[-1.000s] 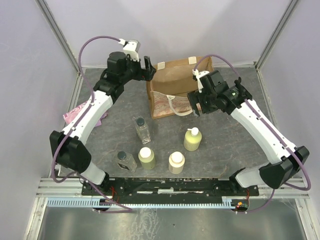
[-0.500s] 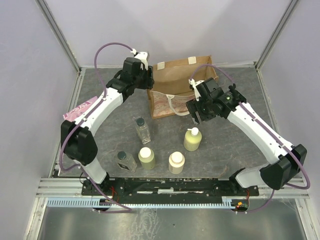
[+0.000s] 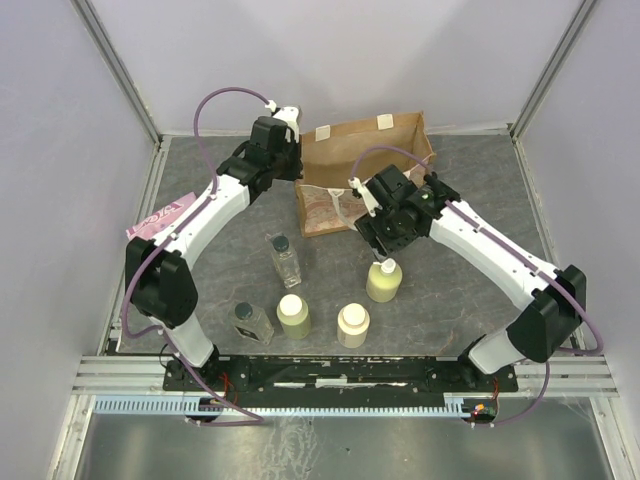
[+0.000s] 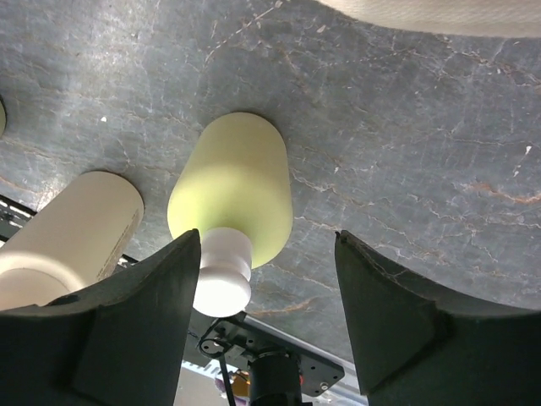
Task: Place the personal care products into the canvas bag
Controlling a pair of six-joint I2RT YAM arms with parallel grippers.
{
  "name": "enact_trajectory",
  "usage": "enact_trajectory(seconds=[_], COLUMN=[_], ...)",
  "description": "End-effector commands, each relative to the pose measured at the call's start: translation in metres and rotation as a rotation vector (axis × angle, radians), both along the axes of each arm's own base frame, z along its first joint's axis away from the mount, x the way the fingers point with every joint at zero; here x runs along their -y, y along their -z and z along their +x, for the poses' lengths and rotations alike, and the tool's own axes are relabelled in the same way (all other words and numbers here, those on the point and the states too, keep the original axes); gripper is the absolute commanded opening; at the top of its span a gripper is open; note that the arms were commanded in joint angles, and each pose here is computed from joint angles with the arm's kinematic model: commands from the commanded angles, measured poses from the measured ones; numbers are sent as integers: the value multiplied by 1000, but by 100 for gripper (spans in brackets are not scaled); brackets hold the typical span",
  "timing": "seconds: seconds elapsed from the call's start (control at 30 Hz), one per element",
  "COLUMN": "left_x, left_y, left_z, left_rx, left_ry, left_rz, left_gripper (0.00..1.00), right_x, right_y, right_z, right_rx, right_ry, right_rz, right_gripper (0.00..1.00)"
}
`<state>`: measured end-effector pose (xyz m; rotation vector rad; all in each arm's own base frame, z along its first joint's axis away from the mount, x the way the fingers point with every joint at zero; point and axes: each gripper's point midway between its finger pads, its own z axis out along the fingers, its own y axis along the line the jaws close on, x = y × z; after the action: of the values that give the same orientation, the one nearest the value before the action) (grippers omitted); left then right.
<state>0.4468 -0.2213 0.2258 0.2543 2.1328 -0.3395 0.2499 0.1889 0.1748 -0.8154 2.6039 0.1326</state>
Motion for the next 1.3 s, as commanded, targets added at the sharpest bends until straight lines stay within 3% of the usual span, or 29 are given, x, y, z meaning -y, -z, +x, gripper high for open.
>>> enact_trajectory(seconds=[0.0, 0.37, 0.7, 1.27], left_x=[-3, -15, -19, -16], left_y=[-27, -25, -27, -22], left_z=[-6, -23, -26, -26], left_rx=[32, 21, 21, 9], left_ry=[-1, -17, -22, 8], left_rz=[-15, 5, 17, 34], left_gripper=[3, 3, 3, 3], right_x=[0, -10, -3, -6], right_y=[8, 3, 12, 18], right_z=[-15, -17, -51, -67], right_rx=[-46, -54, -185, -314], right_ry=[-55, -47, 38, 196], right_rz=[-45, 5, 28, 6], right_gripper=[72, 70, 62, 61])
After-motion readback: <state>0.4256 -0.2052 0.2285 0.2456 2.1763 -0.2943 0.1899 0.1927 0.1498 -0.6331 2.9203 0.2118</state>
